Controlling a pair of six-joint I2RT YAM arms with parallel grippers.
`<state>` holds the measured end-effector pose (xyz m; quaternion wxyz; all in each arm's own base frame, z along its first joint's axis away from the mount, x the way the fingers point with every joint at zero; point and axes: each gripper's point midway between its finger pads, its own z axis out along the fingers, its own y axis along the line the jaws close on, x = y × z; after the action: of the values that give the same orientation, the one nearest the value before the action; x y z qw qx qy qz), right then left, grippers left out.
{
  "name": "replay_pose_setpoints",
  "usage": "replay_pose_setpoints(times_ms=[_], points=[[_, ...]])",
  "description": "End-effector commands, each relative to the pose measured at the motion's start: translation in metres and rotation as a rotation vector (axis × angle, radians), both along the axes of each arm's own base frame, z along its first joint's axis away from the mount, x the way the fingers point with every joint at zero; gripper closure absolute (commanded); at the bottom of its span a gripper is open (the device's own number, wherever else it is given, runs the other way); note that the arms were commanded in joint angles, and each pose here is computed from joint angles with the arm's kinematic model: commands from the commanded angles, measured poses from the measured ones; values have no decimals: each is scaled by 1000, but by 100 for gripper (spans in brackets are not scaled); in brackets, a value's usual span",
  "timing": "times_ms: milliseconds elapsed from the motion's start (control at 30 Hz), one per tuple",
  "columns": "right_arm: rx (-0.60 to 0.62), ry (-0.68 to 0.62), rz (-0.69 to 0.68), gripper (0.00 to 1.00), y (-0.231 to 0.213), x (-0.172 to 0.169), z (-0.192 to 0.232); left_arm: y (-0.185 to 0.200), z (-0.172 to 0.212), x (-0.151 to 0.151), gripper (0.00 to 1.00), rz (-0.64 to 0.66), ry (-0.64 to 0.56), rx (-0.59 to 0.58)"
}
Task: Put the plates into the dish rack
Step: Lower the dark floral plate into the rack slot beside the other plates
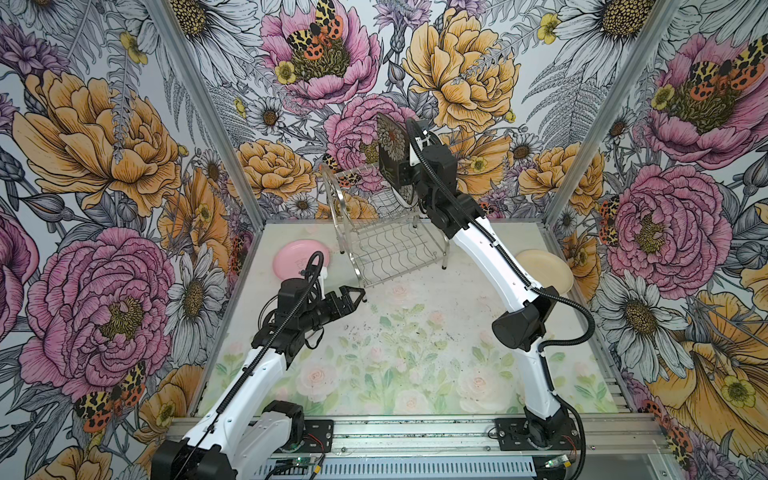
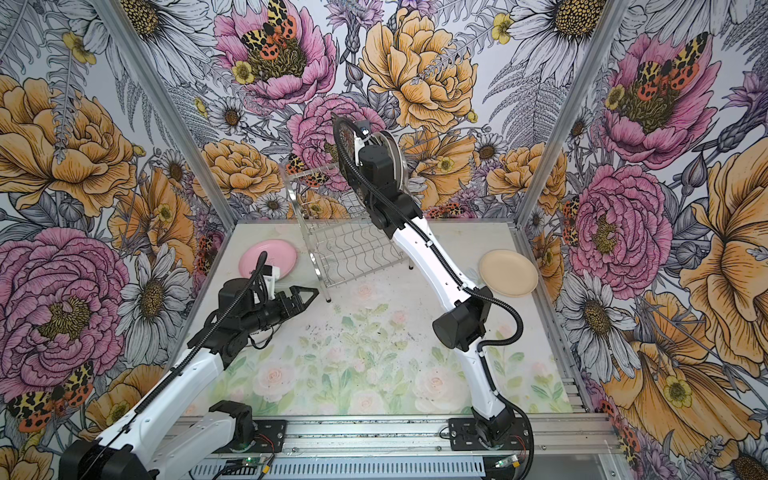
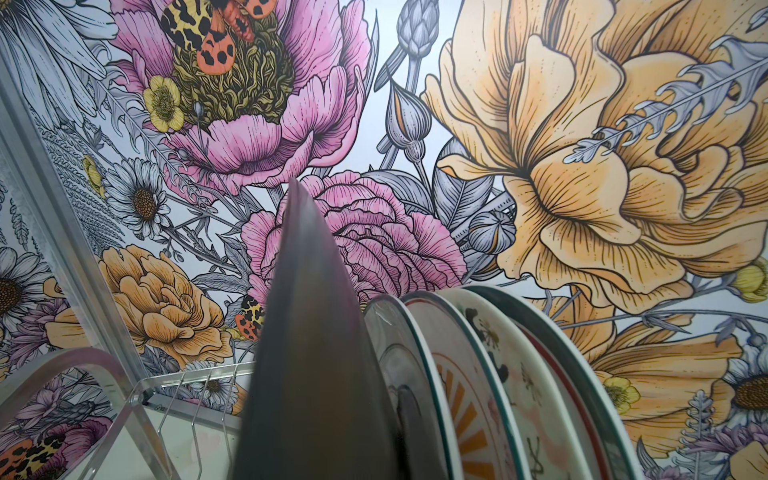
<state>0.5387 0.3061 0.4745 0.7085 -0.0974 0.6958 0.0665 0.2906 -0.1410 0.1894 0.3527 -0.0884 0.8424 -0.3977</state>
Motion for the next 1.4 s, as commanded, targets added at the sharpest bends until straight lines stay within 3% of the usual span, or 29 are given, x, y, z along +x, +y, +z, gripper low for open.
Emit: replay_pose_setpoints(times_ms=[0,767,1233,1367], points=[[132,-184,-20,100,-13,-14,66,7,-3,-1,1,30,-3,13],[81,-104,-40,100,-4,-11,31,10,-2,-7,1,52,-11,13],[63,-109,-48,58,-9,-28,42,11,0,-13,1,60,-20,15],[67,-113,-38,52,-9,-39,48,11,2,-14,1,61,-27,16]])
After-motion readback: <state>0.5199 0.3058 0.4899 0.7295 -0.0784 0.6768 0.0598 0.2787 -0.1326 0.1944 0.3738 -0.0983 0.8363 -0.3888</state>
